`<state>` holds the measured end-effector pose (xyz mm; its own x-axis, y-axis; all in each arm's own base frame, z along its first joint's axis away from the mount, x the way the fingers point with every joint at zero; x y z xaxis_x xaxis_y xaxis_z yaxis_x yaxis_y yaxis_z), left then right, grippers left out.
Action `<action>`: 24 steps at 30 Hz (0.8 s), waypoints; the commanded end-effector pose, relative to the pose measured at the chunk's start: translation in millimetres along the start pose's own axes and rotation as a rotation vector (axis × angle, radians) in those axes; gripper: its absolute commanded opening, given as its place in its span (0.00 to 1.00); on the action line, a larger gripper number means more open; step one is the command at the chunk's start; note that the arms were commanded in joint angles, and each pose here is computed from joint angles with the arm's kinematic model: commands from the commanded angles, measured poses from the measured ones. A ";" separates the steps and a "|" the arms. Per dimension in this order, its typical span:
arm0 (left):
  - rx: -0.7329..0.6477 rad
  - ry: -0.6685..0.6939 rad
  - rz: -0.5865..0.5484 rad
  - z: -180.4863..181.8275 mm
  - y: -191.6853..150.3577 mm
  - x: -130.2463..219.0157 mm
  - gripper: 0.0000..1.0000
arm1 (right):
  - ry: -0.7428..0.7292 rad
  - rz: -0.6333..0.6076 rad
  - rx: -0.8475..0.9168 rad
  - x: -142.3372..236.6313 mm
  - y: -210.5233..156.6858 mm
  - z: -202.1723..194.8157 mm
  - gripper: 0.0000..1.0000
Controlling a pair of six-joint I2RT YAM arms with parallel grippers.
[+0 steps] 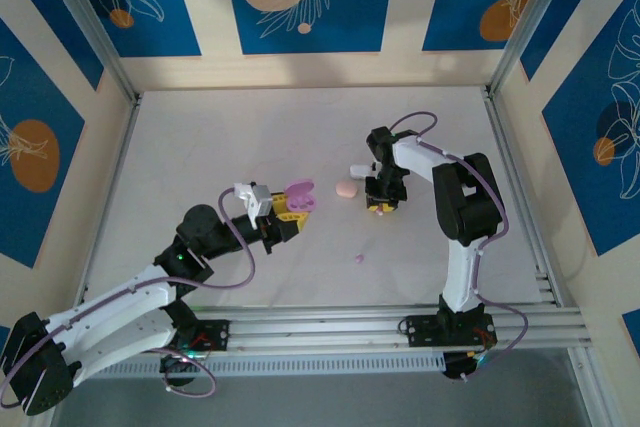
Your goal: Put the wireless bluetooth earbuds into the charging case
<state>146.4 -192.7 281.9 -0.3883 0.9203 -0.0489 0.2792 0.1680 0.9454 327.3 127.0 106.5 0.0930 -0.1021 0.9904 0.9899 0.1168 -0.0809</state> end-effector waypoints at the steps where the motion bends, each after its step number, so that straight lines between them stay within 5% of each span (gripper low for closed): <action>1: -0.001 -0.022 -0.049 -8.8 16.7 1.0 0.23 | -0.013 0.004 0.003 -2.7 5.9 -1.2 0.30; 24: 0.005 -0.022 -0.046 -8.8 17.4 0.6 0.23 | 0.029 0.002 -0.079 -5.7 7.7 -7.4 0.26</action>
<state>146.5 -192.4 282.8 -0.3910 0.9190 -0.0496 0.2920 0.1750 0.9403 331.7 120.8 106.4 0.0924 -0.1164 0.9889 0.9947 0.0559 -0.0864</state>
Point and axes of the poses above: each hand's point on the last joint's axis, 136 mm out from that joint toward the fingers, its own x axis back along the fingers, its own z axis along the line the jaws close on, y = z × x, the point moved 9 cm from there along x, back along the fingers, and after that the axes turned 9 degrees about x, right-handed, at the moved point
